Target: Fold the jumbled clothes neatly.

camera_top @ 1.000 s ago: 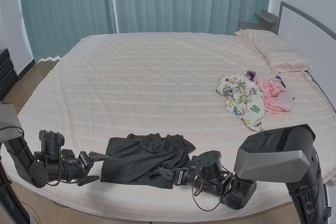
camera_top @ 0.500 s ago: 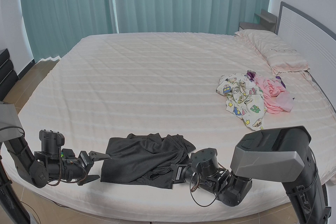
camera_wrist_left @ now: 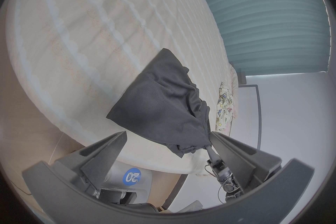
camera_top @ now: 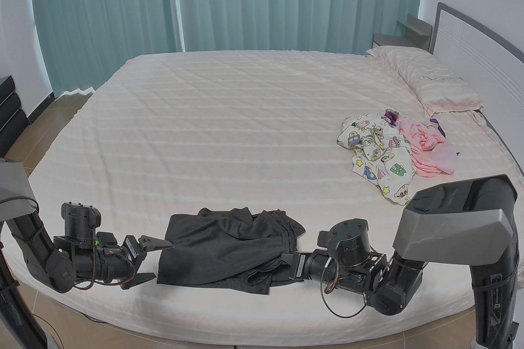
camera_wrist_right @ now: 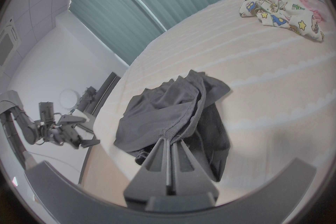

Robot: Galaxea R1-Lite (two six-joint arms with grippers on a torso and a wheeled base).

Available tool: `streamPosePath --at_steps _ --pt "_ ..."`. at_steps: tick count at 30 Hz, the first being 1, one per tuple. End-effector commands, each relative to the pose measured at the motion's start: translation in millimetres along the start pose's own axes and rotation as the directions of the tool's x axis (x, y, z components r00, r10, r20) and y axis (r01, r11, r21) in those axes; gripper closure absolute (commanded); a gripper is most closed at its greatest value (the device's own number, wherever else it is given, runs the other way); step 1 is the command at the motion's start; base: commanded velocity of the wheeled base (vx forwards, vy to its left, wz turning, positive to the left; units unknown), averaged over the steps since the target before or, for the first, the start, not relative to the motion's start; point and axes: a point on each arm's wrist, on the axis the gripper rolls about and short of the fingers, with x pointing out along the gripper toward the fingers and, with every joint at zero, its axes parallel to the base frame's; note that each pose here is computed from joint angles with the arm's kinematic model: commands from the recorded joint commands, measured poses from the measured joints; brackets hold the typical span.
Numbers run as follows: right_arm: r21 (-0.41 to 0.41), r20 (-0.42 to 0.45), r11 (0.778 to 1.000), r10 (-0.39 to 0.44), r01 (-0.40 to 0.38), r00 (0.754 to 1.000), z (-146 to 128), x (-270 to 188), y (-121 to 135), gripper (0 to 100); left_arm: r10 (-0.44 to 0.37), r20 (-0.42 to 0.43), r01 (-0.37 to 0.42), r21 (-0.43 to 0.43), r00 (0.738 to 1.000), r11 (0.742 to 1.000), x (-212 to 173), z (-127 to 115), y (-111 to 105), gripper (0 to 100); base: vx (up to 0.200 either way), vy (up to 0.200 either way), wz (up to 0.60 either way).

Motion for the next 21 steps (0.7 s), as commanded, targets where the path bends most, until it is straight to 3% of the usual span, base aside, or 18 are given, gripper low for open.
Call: streamPosePath --at_steps 1,10,17,18,21 --pt "0.011 -0.005 0.999 0.045 -0.045 0.999 15.2 -20.1 0.5 100 0.001 0.0 -0.001 -0.002 1.0 1.0 0.2 0.0 0.3 0 0.0 0.0 0.0" --pt "0.042 -0.007 0.998 0.049 -0.049 0.999 35.7 -19.9 -26.8 100 0.0 0.0 0.0 -0.002 1.0 1.0 0.3 0.3 0.0 0 0.0 0.0 0.0" --pt "0.016 -0.065 1.0 0.016 -0.015 0.998 23.1 -10.8 -37.3 100 0.0 0.0 0.0 -0.002 1.0 1.0 0.3 0.3 0.0 0 0.0 0.0 0.0" --pt "0.01 -0.064 1.0 0.015 -0.015 0.998 22.7 -8.6 -38.0 0 0.0 -0.001 0.0 -0.002 1.0 1.0 0.5 0.1 -0.2 0 0.0 0.0 0.0" --pt "0.006 -0.042 1.0 0.016 -0.016 0.999 27.5 -5.6 -38.9 0 0.0 0.0 0.0 -0.002 1.0 1.0 0.3 0.3 0.0 0 0.0 0.0 0.0"
